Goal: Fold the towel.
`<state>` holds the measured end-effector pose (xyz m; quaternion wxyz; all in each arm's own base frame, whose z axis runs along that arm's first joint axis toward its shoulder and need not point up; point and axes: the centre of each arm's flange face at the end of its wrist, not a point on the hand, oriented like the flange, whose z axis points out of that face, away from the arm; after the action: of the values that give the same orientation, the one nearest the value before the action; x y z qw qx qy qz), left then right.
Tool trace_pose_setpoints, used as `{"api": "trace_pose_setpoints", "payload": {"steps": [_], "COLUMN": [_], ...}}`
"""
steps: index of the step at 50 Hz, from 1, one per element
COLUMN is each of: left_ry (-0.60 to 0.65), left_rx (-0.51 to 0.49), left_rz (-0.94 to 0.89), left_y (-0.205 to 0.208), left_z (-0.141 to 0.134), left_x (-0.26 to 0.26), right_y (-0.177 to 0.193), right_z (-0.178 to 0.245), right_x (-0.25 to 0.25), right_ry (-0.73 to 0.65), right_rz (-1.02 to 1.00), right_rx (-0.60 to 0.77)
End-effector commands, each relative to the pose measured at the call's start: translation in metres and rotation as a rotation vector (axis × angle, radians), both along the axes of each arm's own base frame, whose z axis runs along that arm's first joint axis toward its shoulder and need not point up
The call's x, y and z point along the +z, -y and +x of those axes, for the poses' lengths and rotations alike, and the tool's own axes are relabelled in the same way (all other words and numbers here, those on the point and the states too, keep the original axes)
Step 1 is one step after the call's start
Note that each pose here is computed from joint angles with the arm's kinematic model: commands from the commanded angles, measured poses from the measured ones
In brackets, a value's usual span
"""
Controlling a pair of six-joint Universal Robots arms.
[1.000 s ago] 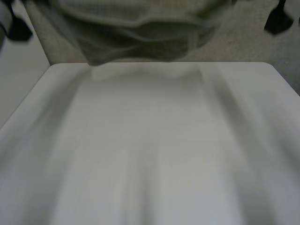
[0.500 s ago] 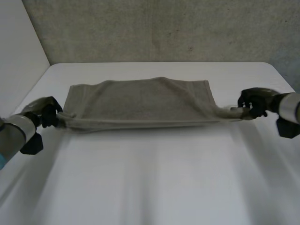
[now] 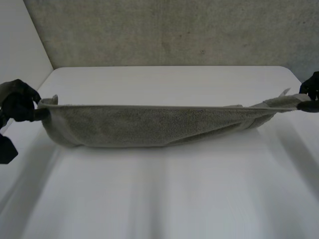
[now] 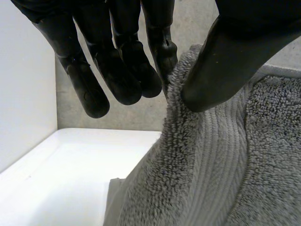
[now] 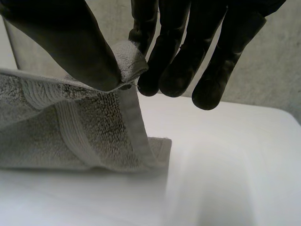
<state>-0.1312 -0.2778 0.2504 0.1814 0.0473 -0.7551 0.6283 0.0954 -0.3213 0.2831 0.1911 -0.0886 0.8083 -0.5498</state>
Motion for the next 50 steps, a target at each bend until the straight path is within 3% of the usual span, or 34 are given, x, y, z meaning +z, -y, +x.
{"api": "trace_pose_setpoints", "payload": {"steps": [1, 6, 18, 35, 42, 50], "left_ry": [-0.041, -0.045, -0.009, -0.002, -0.007, -0.011], "left_rx": [-0.038, -0.060, -0.001, -0.003, -0.001, 0.000], "left_rz": [0.051, 0.092, 0.113, 0.107, 0.084, 0.016], "left_y": [0.047, 0.081, 0.144, 0.164, 0.166, 0.163], "left_z": [-0.011, -0.024, -0.042, -0.054, -0.054, -0.052], "left_x": [-0.022, -0.044, -0.078, -0.099, -0.091, -0.057], "right_y": [0.043, 0.068, 0.107, 0.128, 0.131, 0.121], "right_z": [0.037, 0.060, 0.098, 0.123, 0.130, 0.134], "right_x": [-0.027, -0.048, -0.078, -0.112, -0.093, -0.025], "right_ry": [0.066, 0.034, -0.002, -0.048, -0.033, 0.029], "right_rz": [0.057, 0.079, 0.040, 0.000, -0.061, -0.202], "right_rx": [0.013, -0.004, -0.068, -0.142, -0.129, -0.129]}}
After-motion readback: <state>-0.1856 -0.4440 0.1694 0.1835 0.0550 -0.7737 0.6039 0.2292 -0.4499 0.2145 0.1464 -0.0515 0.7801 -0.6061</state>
